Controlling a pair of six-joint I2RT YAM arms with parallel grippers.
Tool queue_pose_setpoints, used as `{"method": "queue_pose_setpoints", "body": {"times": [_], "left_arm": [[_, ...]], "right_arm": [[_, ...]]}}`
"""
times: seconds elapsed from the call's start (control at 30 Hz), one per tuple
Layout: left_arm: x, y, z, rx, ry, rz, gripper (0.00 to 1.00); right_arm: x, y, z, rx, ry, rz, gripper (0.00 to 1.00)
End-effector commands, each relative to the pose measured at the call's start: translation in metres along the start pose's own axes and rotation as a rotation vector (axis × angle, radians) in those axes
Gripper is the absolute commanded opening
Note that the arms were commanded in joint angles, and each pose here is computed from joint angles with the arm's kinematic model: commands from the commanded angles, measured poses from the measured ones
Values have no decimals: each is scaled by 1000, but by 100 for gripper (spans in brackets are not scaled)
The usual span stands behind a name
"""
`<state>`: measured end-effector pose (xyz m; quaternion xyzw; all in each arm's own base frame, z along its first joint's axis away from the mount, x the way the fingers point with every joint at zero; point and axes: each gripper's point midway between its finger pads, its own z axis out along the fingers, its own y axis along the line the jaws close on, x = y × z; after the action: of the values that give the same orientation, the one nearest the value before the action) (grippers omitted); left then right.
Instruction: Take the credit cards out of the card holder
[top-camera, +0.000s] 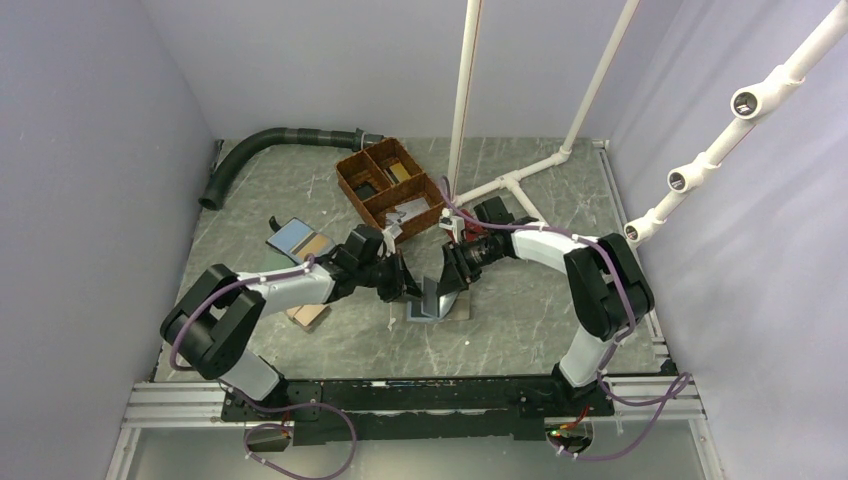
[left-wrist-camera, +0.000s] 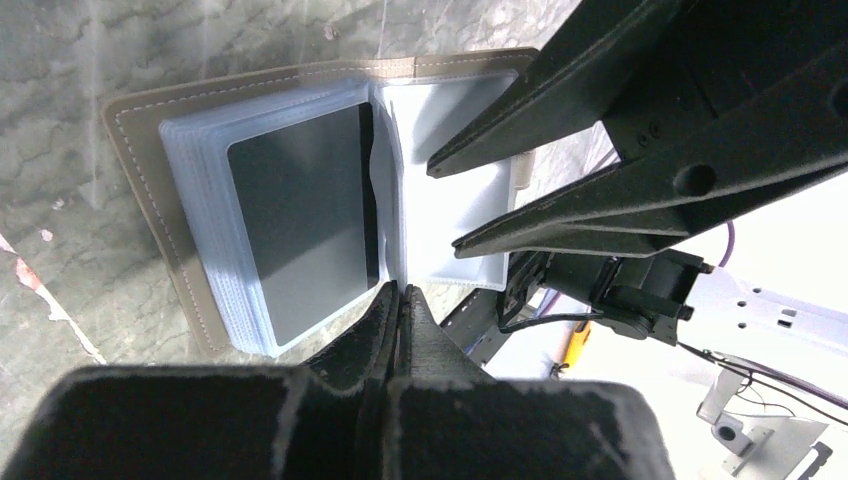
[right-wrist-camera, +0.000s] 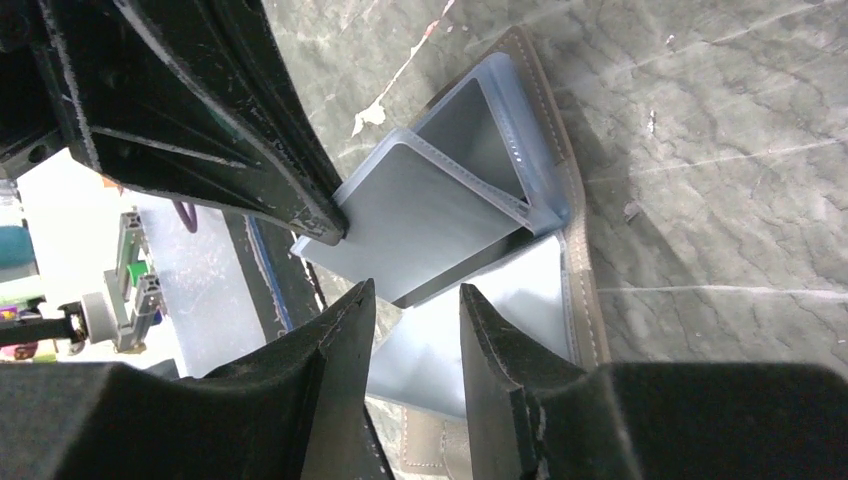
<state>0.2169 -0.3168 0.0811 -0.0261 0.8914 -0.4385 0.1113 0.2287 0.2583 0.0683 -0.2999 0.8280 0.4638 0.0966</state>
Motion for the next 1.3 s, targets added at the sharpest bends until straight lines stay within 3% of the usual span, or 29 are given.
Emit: {"method": "queue_pose_setpoints", "body": {"times": [0.0,0.23,0.67,1.27], "left_arm": [[-14,-39,-12,142,-64,31,0],[-4,-15,-7,79,-42,-32,0],[-6,-6,8,52,5,-37,23],[-7,5,22,-6,72,-43,21]], "right_arm": [[-11,-1,2,-11,-39,8,39],[-5,-16,9,29,-15,111,40],[5,-25,16,31,24,146,41],[2,-20,12,12,7,139,41]]}}
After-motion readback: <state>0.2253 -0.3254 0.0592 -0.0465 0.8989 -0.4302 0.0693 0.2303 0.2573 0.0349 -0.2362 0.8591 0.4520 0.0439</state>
